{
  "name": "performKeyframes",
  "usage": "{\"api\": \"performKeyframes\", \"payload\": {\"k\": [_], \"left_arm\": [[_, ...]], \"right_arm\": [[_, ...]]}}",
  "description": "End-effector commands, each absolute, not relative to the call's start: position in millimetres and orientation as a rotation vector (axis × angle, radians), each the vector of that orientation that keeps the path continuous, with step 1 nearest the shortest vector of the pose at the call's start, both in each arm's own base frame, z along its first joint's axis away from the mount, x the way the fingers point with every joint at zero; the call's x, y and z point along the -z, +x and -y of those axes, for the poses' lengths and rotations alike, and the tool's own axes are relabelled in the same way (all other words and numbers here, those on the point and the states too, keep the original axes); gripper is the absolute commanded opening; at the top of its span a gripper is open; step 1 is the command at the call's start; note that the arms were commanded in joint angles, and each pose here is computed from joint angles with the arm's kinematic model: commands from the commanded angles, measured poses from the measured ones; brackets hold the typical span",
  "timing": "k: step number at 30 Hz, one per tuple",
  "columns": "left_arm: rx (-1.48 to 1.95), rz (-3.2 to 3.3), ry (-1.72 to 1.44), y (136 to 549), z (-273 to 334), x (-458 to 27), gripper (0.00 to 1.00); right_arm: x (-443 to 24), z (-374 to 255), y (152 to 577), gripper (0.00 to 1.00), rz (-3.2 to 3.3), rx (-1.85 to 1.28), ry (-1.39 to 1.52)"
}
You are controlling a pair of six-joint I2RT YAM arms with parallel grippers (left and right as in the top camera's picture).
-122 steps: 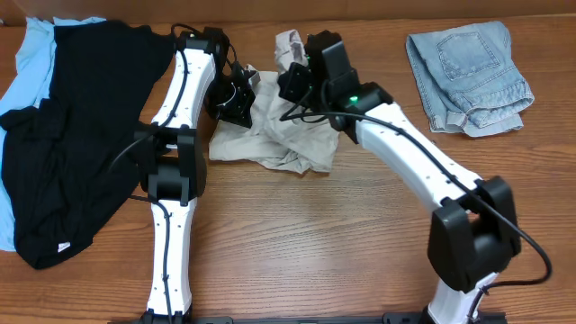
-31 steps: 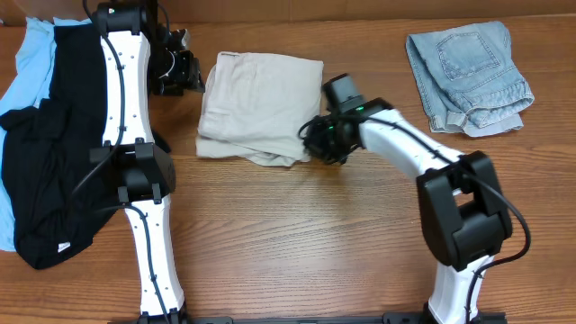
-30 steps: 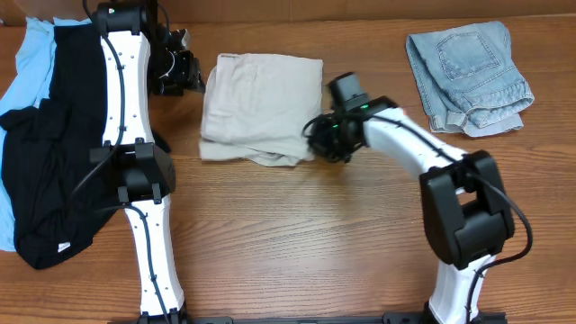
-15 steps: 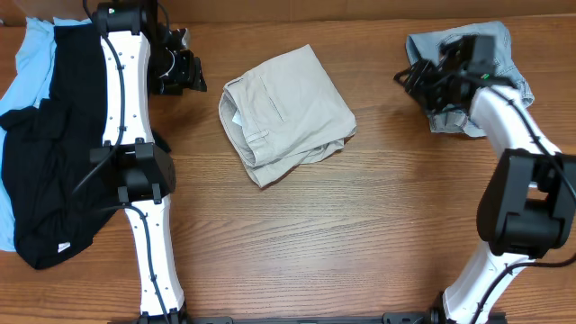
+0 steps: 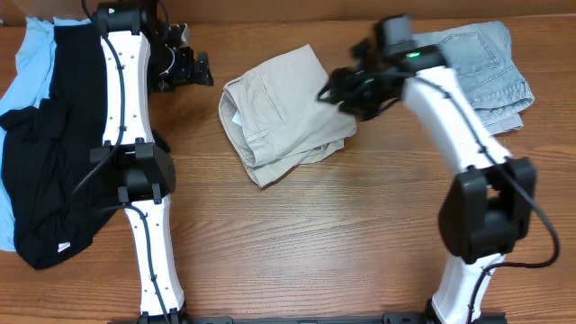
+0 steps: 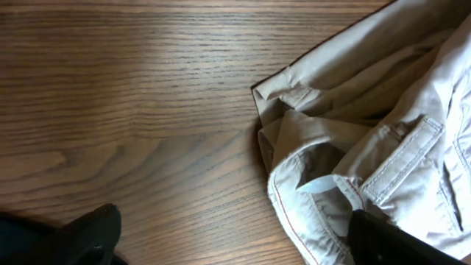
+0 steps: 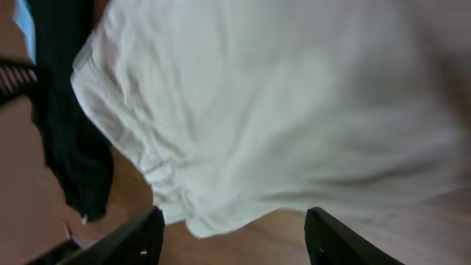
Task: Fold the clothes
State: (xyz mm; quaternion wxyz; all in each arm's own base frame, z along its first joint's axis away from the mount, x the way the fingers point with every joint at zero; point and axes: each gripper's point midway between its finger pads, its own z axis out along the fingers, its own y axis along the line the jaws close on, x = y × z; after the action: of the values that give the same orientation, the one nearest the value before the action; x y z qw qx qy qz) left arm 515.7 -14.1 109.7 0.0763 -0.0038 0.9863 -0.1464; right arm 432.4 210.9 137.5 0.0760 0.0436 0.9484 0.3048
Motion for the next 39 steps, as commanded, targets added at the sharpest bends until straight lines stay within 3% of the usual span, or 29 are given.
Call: {"api": "performKeyframes", "payload": {"k": [1, 10, 17, 34, 39], "left_arm": [[0.395, -2.896, 0.0, 519, 10, -135, 1.0], [0.391, -2.899, 0.0, 519, 10, -135, 1.0], [0.379, -2.901, -0.001, 518, 8, -134, 1.0], [0.364, -2.903, -0.003, 519, 7, -134, 1.0], [0.365, -2.903, -0.007, 519, 7, -134, 1.0]], "right_arm": [[-120, -236, 412, 0.65, -2.912, -0.721, 0.345], [-69, -271, 388, 0.65, -2.929, -0.613, 0.58], [-34, -264, 383, 0.65, -3.005, -0.652, 0.654], [-33, -135, 447, 0.65, -2.875, -0.635, 0.741], [-41, -119, 476, 0.65, -2.774, -0.646, 0.58]]}}
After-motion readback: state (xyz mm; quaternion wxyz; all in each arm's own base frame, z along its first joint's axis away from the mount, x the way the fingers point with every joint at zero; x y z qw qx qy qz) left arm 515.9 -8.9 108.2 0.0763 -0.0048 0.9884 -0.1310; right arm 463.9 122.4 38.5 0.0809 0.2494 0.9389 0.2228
